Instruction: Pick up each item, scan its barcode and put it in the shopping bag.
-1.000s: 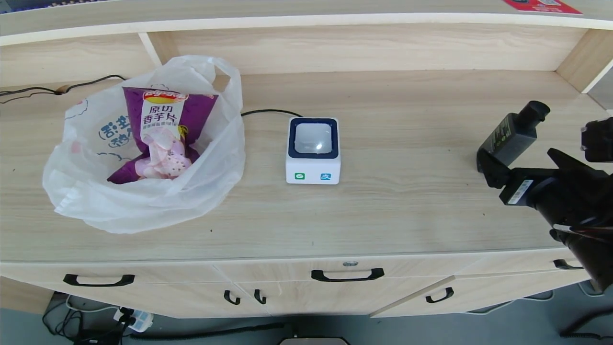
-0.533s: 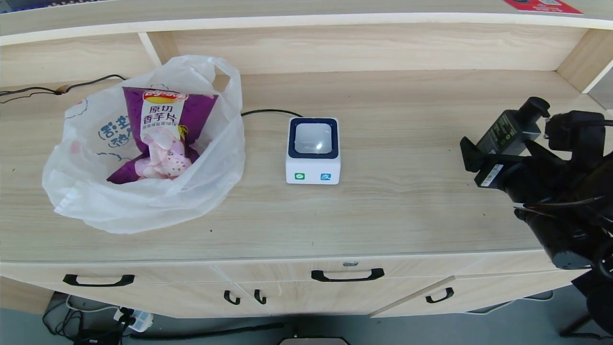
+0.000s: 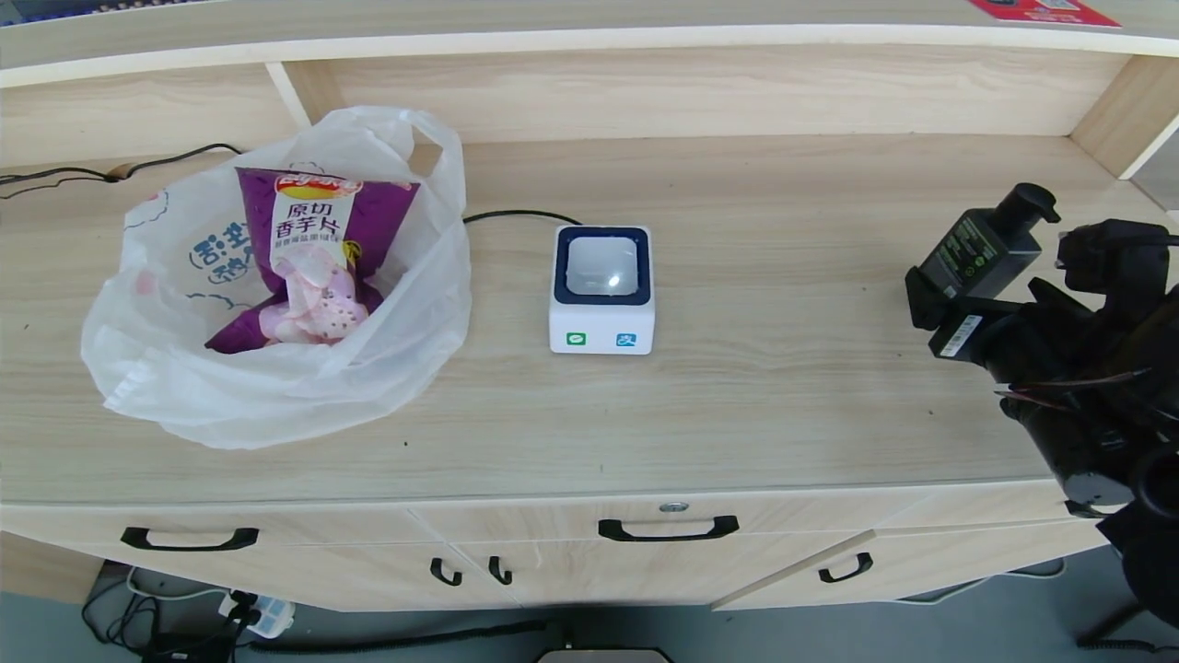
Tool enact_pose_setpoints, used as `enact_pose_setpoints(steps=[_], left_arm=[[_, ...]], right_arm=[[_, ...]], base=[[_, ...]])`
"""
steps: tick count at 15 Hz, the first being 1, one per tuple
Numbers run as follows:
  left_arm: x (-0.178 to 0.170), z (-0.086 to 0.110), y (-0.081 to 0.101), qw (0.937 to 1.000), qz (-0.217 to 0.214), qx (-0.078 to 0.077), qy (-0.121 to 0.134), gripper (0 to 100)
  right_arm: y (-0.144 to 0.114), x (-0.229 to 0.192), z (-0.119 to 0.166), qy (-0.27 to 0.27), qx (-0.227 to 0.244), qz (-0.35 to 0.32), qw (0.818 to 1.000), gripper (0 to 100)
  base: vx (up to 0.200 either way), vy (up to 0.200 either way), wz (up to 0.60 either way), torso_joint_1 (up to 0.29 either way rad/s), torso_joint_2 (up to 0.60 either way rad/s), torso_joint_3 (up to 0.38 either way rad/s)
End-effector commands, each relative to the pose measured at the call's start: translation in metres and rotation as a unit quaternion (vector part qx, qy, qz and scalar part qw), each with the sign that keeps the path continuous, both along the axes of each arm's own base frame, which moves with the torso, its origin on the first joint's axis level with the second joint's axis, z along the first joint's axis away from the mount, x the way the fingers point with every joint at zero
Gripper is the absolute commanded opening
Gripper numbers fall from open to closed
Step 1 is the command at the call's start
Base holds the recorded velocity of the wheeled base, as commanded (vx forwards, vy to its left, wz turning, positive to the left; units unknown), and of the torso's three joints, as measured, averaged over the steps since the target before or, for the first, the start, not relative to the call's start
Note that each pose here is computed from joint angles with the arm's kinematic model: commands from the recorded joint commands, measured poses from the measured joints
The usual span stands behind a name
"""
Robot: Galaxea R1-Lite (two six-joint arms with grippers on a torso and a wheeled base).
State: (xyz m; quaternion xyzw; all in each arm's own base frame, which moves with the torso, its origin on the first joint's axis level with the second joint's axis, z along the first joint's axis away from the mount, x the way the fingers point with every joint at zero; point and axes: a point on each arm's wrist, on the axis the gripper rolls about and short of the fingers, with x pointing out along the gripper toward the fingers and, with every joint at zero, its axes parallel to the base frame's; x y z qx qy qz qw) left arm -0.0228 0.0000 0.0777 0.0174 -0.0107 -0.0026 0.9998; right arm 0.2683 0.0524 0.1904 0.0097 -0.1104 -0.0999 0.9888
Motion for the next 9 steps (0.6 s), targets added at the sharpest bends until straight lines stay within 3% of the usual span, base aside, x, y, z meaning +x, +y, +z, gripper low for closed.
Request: enact_pose_setpoints(steps=[1, 9], left_arm=[[0.0, 0.0, 0.0, 1.0, 0.0, 0.0, 0.0, 100], [0.0, 0.0, 0.0, 1.0, 0.0, 0.002, 0.0, 100]], right_arm=[[-0.005, 0.001, -0.002, 0.004, 0.0, -0.008, 1.0, 100], [-0.02, 0.028, -0.005, -0.01, -0.014, 0.042, 0.999, 100]], base=[[0.0, 0.0, 0.0, 0.0, 0.0, 0.0], [0.0, 0.0, 0.0, 0.0, 0.0, 0.0]])
